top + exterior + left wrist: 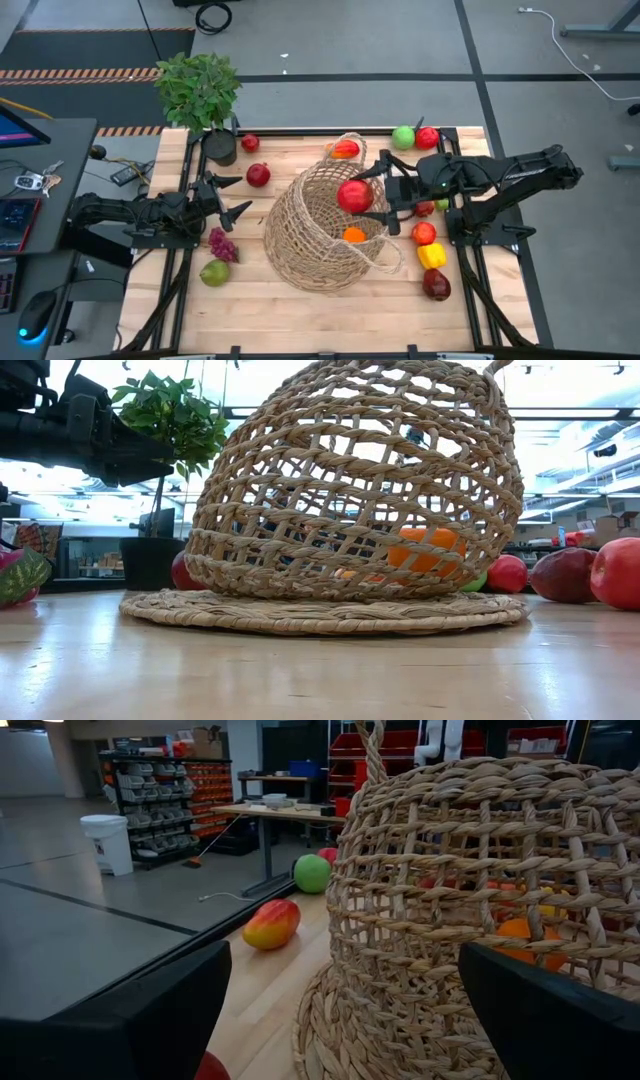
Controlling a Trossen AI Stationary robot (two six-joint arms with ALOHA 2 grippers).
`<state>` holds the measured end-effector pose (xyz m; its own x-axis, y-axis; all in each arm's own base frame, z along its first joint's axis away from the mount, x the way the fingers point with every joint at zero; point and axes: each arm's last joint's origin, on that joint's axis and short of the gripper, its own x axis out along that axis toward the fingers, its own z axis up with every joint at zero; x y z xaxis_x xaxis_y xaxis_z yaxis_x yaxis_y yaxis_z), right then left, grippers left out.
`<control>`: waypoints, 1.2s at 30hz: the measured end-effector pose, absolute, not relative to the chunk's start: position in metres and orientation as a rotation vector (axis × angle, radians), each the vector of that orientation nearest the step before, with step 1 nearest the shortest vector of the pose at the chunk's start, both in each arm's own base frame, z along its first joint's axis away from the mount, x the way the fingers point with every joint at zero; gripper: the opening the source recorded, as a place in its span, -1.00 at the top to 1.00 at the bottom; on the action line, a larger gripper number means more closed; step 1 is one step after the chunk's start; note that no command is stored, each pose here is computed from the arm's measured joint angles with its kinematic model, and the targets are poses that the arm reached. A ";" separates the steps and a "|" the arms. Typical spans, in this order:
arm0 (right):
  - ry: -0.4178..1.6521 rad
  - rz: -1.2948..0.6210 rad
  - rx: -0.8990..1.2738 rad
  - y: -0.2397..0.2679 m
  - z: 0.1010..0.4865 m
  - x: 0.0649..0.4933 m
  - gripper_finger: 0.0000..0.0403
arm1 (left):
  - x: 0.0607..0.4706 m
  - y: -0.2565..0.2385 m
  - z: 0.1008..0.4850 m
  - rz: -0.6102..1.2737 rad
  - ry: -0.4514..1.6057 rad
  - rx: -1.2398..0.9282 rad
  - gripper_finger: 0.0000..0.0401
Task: Build produce basket
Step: Put the red pomegranate into the brown basket
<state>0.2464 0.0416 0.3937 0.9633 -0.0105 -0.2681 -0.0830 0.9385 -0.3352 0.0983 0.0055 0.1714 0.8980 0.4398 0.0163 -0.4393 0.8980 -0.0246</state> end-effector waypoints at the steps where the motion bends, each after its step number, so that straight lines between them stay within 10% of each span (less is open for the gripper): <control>1: 0.270 0.043 -0.392 0.042 0.393 0.247 -0.79 | 0.098 0.005 0.171 0.455 -0.021 -0.020 -0.98; 36: 0.454 0.074 -0.538 0.036 0.367 0.261 -0.86 | 0.098 0.005 0.171 0.455 -0.022 -0.021 -0.98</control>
